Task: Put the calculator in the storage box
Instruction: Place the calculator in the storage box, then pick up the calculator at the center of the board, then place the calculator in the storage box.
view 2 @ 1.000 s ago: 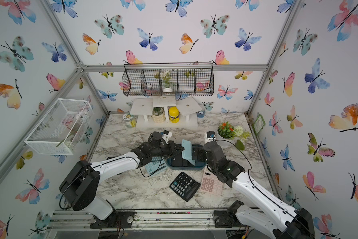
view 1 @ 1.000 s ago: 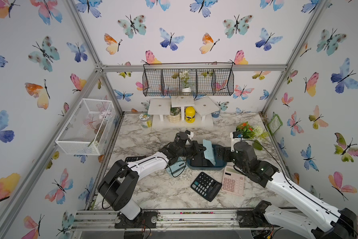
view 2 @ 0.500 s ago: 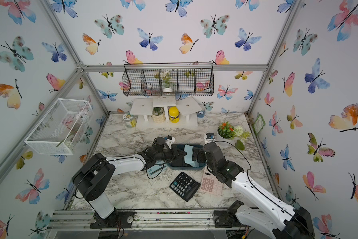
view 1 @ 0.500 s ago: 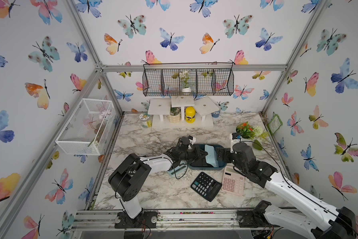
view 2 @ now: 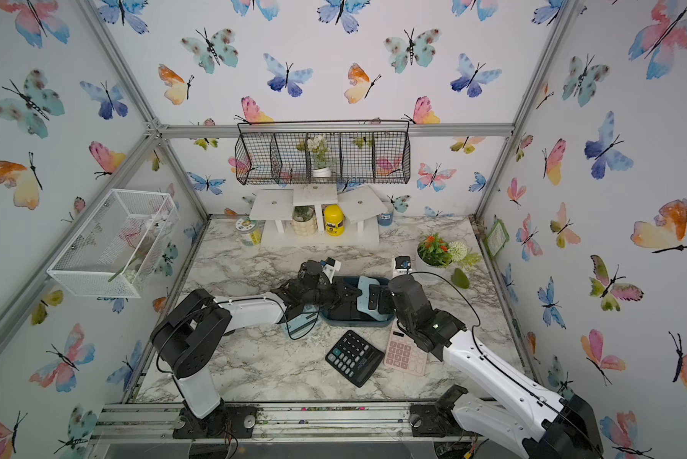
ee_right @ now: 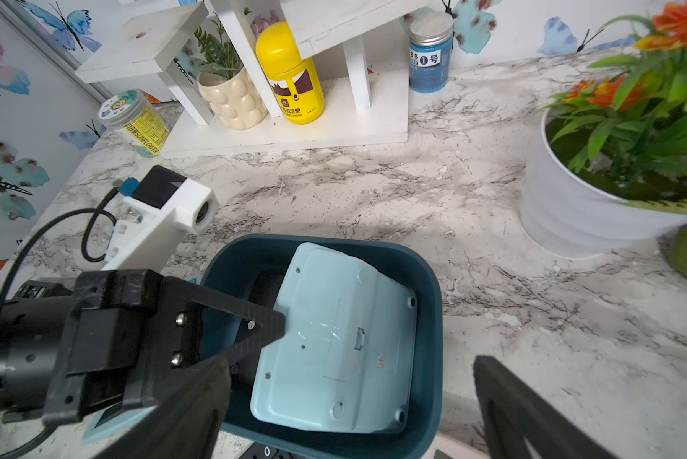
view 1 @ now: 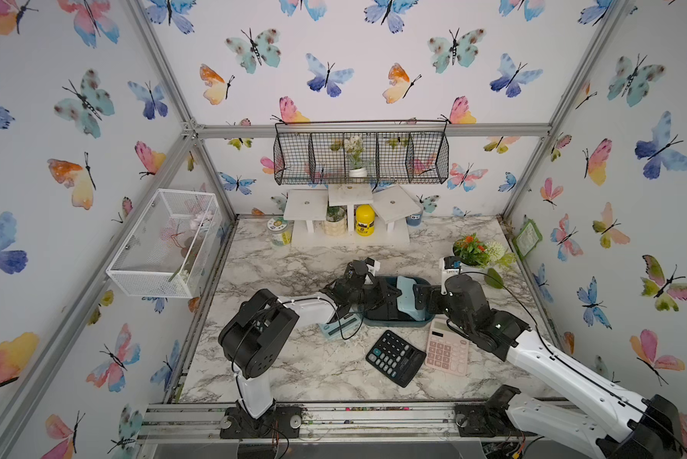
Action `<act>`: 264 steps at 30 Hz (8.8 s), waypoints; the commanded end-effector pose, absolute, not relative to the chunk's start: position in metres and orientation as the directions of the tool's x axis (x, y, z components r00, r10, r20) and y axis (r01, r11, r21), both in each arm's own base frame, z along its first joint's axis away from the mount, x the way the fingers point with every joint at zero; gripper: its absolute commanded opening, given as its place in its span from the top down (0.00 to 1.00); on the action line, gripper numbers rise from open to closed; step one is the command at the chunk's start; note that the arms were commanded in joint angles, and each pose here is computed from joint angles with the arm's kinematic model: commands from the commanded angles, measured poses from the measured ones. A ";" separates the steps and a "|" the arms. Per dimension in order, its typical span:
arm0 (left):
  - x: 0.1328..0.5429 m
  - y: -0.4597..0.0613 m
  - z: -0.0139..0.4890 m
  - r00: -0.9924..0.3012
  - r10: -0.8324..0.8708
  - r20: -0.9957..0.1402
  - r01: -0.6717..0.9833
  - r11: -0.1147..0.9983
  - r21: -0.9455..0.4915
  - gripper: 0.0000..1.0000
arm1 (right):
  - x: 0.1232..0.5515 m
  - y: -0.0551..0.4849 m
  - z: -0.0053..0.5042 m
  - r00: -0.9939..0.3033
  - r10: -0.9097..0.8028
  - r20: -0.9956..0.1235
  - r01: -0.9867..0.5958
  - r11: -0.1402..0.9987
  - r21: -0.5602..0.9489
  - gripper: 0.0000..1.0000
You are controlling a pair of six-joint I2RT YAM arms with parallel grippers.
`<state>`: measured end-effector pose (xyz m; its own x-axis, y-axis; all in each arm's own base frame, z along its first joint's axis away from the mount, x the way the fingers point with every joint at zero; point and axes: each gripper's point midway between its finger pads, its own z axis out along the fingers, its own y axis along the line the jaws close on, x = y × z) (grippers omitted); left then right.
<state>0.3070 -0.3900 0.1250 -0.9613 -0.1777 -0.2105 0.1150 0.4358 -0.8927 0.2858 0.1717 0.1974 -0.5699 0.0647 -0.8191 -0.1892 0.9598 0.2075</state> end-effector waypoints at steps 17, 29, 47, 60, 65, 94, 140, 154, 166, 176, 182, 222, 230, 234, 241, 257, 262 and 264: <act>0.296 -0.359 0.066 -0.971 -0.127 -0.205 0.064 0.685 -0.726 0.62 | 0.287 0.179 0.190 -0.586 0.065 -0.808 -0.207 0.952 0.227 0.01; 0.302 -0.347 0.106 -0.947 -0.139 -0.289 0.103 0.721 -0.686 0.30 | 0.282 0.181 0.187 -0.600 0.052 -0.798 -0.229 0.945 0.234 0.01; 0.302 -0.243 0.186 -0.804 -0.229 -0.549 0.077 0.875 -0.478 0.01 | 0.265 0.227 0.193 -0.572 -0.098 -0.815 -0.512 0.818 0.261 0.01; 0.299 -0.168 0.216 -0.700 -0.357 -0.618 0.004 0.864 -0.504 0.01 | 0.253 0.283 0.168 -0.424 -0.328 -0.844 -0.778 0.610 0.153 0.01; 0.293 -0.149 0.226 -0.644 -0.399 -0.653 -0.027 0.865 -0.502 0.01 | 0.243 0.305 0.161 -0.273 -0.435 -0.858 -0.852 0.524 0.005 0.01; 0.244 -0.113 0.254 -0.487 -0.478 -0.731 0.072 0.812 -0.579 0.01 | 0.229 0.395 0.090 0.236 -0.811 -0.535 -0.834 0.113 -0.540 0.01; 0.208 -0.062 0.307 -0.272 -0.575 -0.771 0.057 0.791 -0.610 0.01 | 0.225 0.437 0.119 0.125 -0.697 -0.706 -0.879 0.253 -0.405 0.97; 0.208 -0.064 0.304 -0.284 -0.581 -0.762 0.058 0.783 -0.619 0.01 | 0.214 0.400 0.218 -0.215 -0.365 -0.906 -0.829 0.559 -0.029 0.97; 0.211 -0.071 0.294 -0.320 -0.579 -0.750 0.060 0.778 -0.626 0.01 | 0.222 0.348 0.241 -0.503 -0.094 -0.859 -0.755 0.533 0.383 0.97; 0.217 -0.078 0.286 -0.347 -0.574 -0.742 0.060 0.776 -0.628 0.01 | 0.246 0.299 0.230 -0.738 0.096 -0.668 -0.578 0.421 0.699 0.98; 0.217 -0.079 0.282 -0.357 -0.569 -0.741 0.056 0.779 -0.625 0.01 | 0.256 0.289 0.210 -0.824 0.144 -0.547 -0.474 0.353 0.807 0.97; 0.226 -0.083 0.268 -0.374 -0.563 -0.737 0.033 0.786 -0.618 0.01 | 0.278 0.287 0.114 -0.954 0.115 -0.277 -0.206 0.420 0.884 0.91; 0.229 -0.087 0.266 -0.389 -0.561 -0.731 0.027 0.786 -0.618 0.01 | 0.285 0.281 0.101 -0.945 0.077 -0.319 -0.234 0.523 0.820 0.71; 0.232 -0.087 0.263 -0.390 -0.567 -0.725 0.016 0.784 -0.621 0.01 | 0.291 0.277 0.103 -0.934 0.065 -0.350 -0.254 0.566 0.784 0.66; 0.236 -0.090 0.254 -0.413 -0.564 -0.715 -0.008 0.787 -0.616 0.01 | 0.302 0.267 0.112 -0.909 0.039 -0.415 -0.289 0.657 0.696 0.64; 0.250 -0.091 0.211 -0.509 -0.503 -0.699 -0.128 0.847 -0.516 0.01 | 0.314 0.235 0.099 -0.880 0.013 -0.474 -0.267 0.813 0.518 0.64; 0.256 -0.091 0.198 -0.534 -0.481 -0.696 -0.161 0.865 -0.475 0.01 | 0.314 0.228 0.101 -0.871 0.010 -0.491 -0.264 0.834 0.485 0.63; 0.258 -0.089 0.195 -0.537 -0.473 -0.698 -0.177 0.872 -0.456 0.01 | 0.314 0.225 0.103 -0.868 0.006 -0.496 -0.263 0.843 0.470 0.60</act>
<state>0.2562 -0.0995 0.1994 -0.5467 -0.4820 -0.6847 -0.1308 0.8568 -0.4988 0.3138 0.2337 0.0999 -0.8810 0.0188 -0.4727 -0.2621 0.8125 0.5207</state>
